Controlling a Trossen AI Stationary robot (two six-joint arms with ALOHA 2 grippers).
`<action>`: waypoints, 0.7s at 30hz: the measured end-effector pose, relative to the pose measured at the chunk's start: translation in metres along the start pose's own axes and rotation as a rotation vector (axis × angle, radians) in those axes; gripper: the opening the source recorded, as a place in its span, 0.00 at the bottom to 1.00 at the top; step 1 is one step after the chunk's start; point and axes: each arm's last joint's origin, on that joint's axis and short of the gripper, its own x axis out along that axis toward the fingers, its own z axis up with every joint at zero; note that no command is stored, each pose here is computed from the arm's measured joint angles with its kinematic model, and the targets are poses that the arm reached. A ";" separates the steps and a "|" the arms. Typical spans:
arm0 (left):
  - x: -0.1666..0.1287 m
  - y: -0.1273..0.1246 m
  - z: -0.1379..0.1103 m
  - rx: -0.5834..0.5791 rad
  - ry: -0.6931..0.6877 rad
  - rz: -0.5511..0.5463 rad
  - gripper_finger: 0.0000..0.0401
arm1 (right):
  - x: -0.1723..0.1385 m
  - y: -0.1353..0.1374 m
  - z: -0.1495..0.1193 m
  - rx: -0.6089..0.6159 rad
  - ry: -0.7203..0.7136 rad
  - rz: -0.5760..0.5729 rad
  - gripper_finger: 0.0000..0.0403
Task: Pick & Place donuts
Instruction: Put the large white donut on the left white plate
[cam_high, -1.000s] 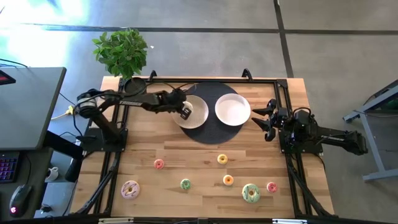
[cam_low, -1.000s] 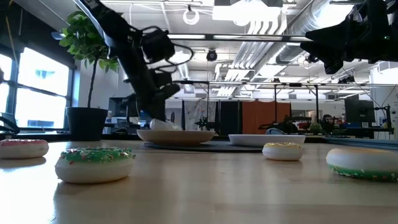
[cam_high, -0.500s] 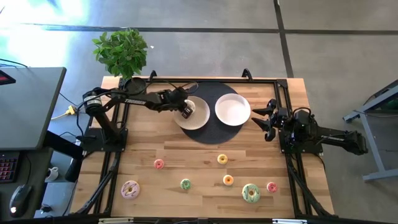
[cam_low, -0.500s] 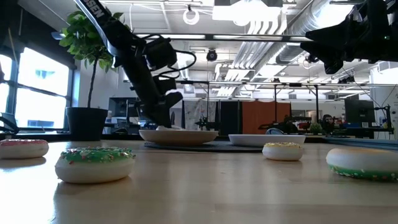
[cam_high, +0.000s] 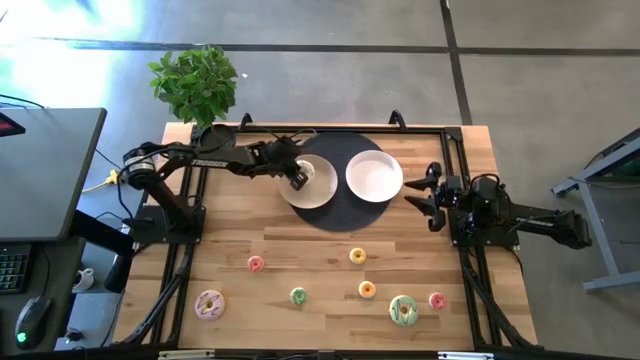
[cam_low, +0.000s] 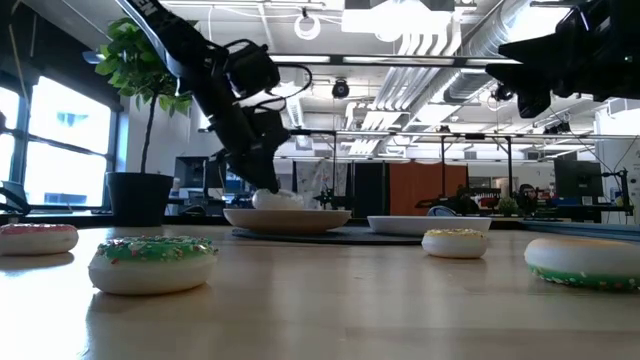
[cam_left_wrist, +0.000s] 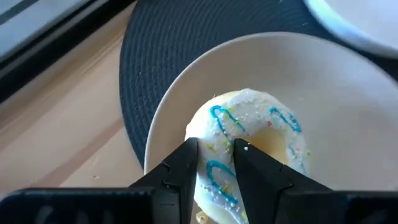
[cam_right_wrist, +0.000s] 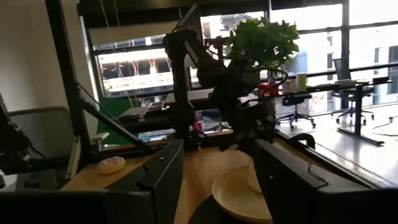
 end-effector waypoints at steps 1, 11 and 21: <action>-0.003 0.000 0.001 -0.003 -0.007 -0.011 0.25 | 0.000 0.000 0.000 0.008 -0.002 0.012 0.47; -0.005 -0.001 0.002 0.082 0.000 -0.045 0.25 | 0.000 0.002 0.009 0.048 -0.025 0.041 0.47; -0.001 0.000 0.000 0.095 0.008 0.001 0.25 | 0.001 0.002 0.008 0.048 -0.012 0.043 0.47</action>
